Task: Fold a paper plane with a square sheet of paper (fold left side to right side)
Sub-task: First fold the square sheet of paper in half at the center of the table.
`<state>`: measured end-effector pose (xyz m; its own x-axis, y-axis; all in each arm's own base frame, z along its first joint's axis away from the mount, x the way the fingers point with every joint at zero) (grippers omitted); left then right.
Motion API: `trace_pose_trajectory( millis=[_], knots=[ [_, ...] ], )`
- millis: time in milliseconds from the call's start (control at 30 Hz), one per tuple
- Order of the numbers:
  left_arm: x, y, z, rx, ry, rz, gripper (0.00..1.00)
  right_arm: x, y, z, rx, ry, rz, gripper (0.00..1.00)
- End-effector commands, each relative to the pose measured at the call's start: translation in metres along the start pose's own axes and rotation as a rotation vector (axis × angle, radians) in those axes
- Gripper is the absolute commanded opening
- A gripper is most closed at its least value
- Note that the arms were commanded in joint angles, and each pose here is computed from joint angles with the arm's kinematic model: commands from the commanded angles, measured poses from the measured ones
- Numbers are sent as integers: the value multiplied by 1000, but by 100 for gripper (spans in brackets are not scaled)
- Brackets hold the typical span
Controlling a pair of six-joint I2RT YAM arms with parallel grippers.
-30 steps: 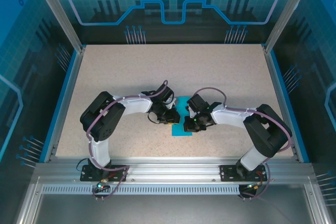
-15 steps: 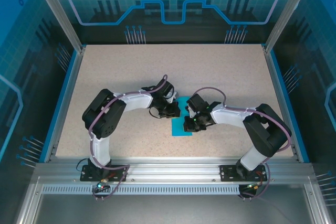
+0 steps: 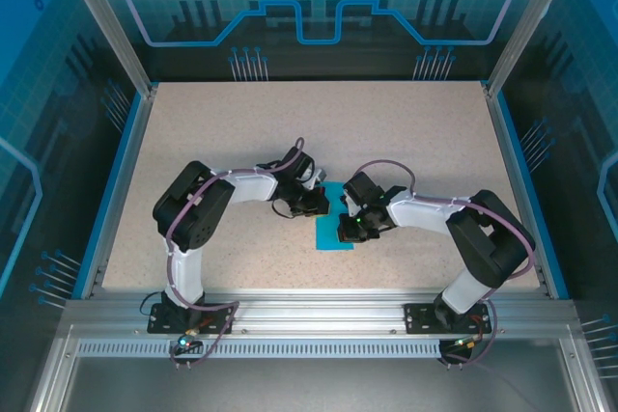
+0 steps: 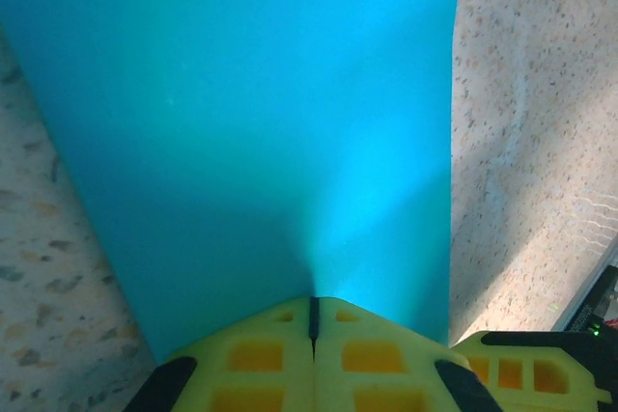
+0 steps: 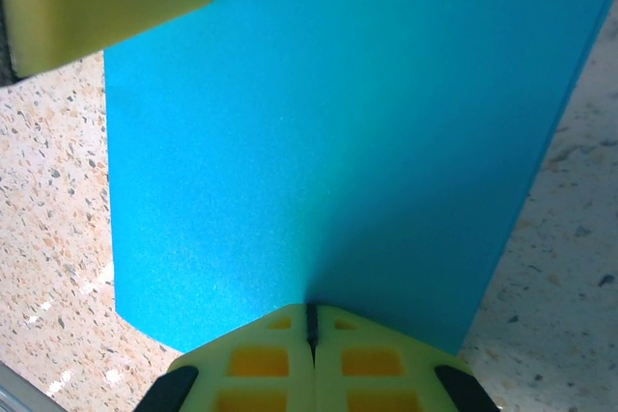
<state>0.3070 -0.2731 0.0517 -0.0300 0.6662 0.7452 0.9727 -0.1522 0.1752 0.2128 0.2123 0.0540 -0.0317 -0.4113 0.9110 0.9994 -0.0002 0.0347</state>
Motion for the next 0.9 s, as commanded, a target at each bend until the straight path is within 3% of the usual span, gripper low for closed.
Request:
trace_pose_trajectory(
  millis=[0, 433, 867],
  knots=[
    [1, 4, 14, -7, 39, -53, 6, -16, -29, -47, -50, -208, 125, 5],
    [16, 16, 25, -2, 47, -142, 7, -15, -32, -52, -49, -220, 132, 5],
    [27, 50, 30, -5, 59, -201, 8, -16, -34, -55, -51, -222, 138, 4]
  ],
)
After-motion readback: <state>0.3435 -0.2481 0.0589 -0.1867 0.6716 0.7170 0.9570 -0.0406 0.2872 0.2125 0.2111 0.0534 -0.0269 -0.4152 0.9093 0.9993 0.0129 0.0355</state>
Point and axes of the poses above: each hand's point on the last joint's axis, 136 mm out from that joint toward the fingers, its own x axis back along the fingers, its own z axis along the line the jaws close on, y = z × x, the point moved 5 cm from there along x, back along the fingers, and after that the axes turned 7 degrees about -x, right-handed, at the moved point
